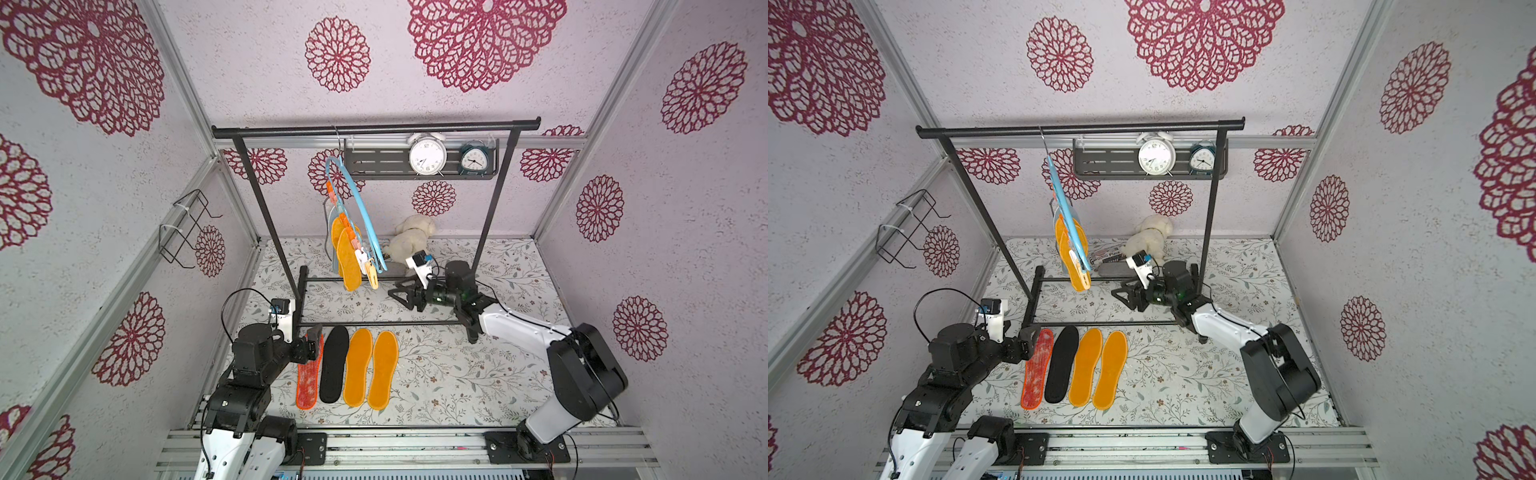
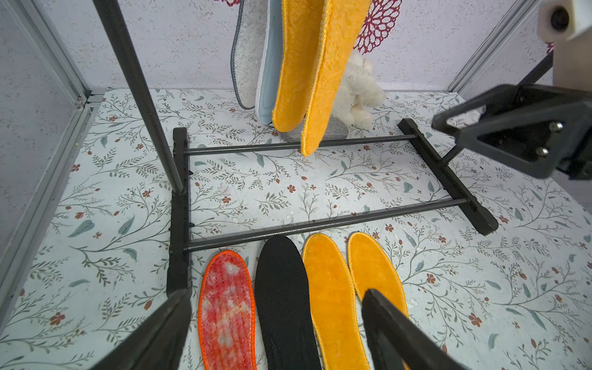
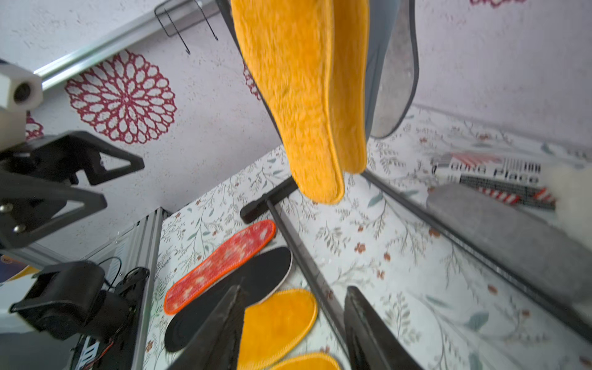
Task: Take the shoe insoles off the hanger
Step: Remove the insole from the hanger.
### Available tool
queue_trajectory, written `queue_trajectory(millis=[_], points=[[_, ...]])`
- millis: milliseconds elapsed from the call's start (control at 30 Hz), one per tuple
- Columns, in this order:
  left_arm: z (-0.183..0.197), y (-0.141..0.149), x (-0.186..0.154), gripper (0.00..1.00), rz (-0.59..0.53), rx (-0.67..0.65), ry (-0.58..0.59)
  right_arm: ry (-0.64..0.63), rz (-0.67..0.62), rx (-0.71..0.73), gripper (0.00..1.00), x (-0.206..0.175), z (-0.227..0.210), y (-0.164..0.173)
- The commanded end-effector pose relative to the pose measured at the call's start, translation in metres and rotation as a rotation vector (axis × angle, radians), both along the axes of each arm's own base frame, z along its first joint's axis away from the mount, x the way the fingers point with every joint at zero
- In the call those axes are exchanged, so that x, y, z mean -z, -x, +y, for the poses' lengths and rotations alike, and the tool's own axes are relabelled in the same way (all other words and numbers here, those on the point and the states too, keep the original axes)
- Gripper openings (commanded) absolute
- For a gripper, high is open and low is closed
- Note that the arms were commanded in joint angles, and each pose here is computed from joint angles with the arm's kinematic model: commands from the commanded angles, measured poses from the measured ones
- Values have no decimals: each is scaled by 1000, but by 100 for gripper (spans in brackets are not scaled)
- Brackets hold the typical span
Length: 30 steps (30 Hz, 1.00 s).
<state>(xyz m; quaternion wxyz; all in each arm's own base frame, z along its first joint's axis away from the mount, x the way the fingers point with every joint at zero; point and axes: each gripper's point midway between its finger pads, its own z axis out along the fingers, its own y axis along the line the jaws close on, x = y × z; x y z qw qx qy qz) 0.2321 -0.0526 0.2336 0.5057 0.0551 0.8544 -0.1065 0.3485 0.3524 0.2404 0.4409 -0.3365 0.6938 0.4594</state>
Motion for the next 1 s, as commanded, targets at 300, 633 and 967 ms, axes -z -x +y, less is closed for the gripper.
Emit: queue_trajectory(millis=[300, 633, 967], points=[[-1, -1, -3, 87, -22, 0, 13, -190, -219, -153, 58, -83, 49, -62], [-2, -1, -4, 87, -25, 5, 18, -244, -226, -259, 57, -97, 78, -65], [-3, -1, -2, 87, -21, 12, 20, -296, -201, -347, 41, -98, 103, -51]])
